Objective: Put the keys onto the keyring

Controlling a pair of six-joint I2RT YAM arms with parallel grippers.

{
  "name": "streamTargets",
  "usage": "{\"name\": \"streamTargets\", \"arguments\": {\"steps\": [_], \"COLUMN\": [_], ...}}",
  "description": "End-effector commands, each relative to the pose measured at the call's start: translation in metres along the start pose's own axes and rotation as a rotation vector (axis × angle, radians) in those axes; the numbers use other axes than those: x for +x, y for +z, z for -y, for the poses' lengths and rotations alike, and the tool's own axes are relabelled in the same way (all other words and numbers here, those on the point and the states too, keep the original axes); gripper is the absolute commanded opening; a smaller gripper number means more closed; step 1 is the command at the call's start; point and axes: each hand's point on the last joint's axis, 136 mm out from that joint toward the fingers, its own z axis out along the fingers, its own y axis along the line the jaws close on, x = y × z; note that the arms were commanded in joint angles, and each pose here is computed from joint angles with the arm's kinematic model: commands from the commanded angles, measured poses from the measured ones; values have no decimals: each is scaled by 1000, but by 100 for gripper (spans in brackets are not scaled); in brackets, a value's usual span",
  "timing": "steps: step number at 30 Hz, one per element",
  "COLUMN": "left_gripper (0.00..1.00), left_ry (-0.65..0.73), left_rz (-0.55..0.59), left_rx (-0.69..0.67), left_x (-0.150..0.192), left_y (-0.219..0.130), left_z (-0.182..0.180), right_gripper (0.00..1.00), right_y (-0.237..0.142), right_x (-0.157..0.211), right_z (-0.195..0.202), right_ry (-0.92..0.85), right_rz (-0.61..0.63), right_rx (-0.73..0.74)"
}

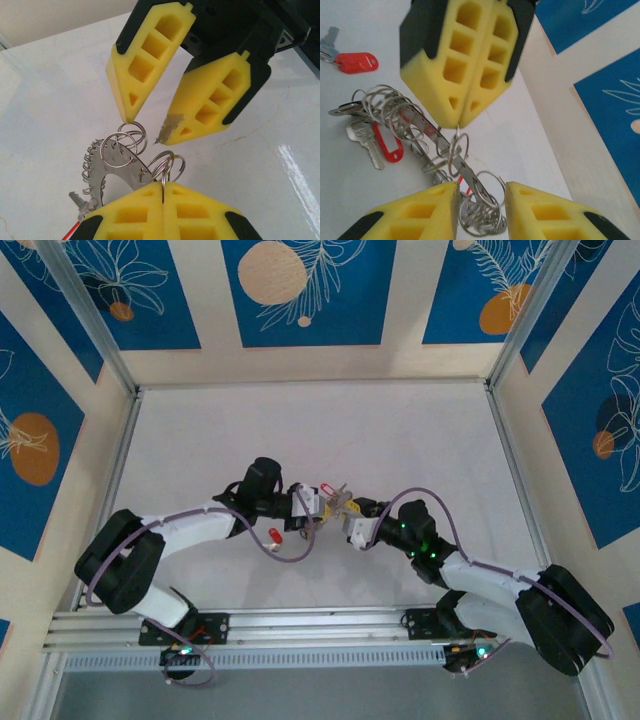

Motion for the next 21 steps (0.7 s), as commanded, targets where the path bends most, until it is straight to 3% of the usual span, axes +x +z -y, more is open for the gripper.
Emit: {"name": "streamTargets", "arguments": {"steps": [1, 12, 21], "left_gripper": [0, 0, 0], "left_ry": [86, 88, 71], "left_rz": [71, 75, 87], "left_rx": [15, 19, 34], "left_x": [-27, -28, -28], "left_y": [-5, -6, -4], "left_z": [1, 1, 3], "right_gripper": [32, 27, 19], "right_y": [-10, -14, -2], "right_x": [3, -12, -12], "right_z": [2, -18, -2], "right_ry": [57, 73, 58], "right_rz": [-12, 82, 81], "right_rx": [27, -86, -26]}}
